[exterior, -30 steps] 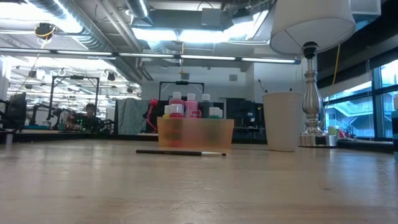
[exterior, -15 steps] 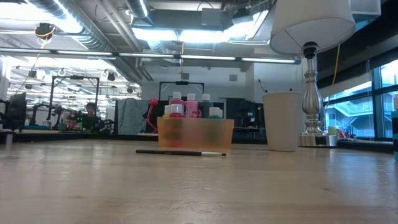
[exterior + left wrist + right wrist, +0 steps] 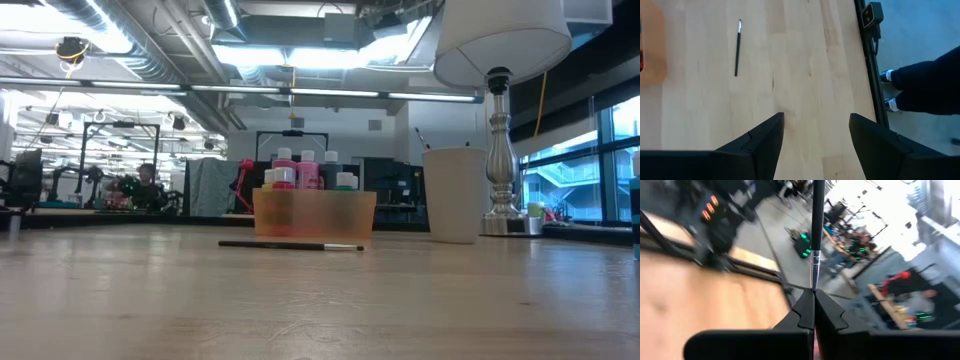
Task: Pick & Place Paint Supplies
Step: Put the black paint brush into the light brown cup
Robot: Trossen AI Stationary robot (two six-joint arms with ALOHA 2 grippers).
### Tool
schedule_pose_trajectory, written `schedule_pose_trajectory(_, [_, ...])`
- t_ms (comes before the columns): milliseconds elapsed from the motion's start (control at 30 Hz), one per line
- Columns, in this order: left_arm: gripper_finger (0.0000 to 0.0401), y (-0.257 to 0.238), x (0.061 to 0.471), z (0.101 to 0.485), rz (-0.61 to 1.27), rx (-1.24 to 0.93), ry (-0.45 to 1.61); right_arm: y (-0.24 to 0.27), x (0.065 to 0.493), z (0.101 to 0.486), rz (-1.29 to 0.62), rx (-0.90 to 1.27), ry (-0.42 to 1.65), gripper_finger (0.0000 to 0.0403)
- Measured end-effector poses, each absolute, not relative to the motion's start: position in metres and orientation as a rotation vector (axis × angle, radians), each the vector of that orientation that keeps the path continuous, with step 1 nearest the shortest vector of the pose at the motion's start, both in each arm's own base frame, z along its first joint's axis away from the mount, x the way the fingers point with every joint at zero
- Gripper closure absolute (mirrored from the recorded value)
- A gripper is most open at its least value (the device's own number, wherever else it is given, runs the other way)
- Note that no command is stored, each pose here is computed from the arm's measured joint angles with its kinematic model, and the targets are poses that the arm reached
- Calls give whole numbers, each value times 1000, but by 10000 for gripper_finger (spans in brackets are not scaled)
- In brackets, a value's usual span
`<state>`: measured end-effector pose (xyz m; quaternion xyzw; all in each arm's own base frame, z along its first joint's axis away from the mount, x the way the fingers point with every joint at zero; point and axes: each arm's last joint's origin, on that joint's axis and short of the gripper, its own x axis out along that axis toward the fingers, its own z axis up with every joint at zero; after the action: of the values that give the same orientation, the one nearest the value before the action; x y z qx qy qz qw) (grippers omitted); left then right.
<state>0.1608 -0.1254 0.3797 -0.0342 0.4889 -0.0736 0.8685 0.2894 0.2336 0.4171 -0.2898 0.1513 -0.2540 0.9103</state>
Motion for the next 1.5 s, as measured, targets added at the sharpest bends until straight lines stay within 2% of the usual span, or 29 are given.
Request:
schedule_pose_trajectory(133, [180,-128,158,380,-124,-89,1015,215,303,417,-575,-764,386,403])
schedule_pose_trajectory(333, [180,-133,155,375,-26,-164,984,190,316,424,-776,-1052,532,403])
schedule_pose_trajectory(500, [180,-139,159,375,122,-317,894,163,326,434,-799,-1166,641,403])
schedule_pose_trajectory(667, [180,-150,177,376,217,-444,720,131,329,431,-763,-1363,830,403])
schedule_pose_trajectory(900, [180,-182,216,370,263,-468,449,96,330,421,-580,-1598,1073,403])
schedule_pose_trajectory(1033, [180,-202,236,362,250,-472,363,84,315,424,-492,-1595,1117,403])
schedule_pose_trajectory(1200, [180,-225,251,350,219,-457,316,69,284,445,-507,-1555,1112,403])
schedule_pose_trajectory(1500, [180,-228,251,351,200,-438,305,40,230,459,-364,-1481,1192,403])
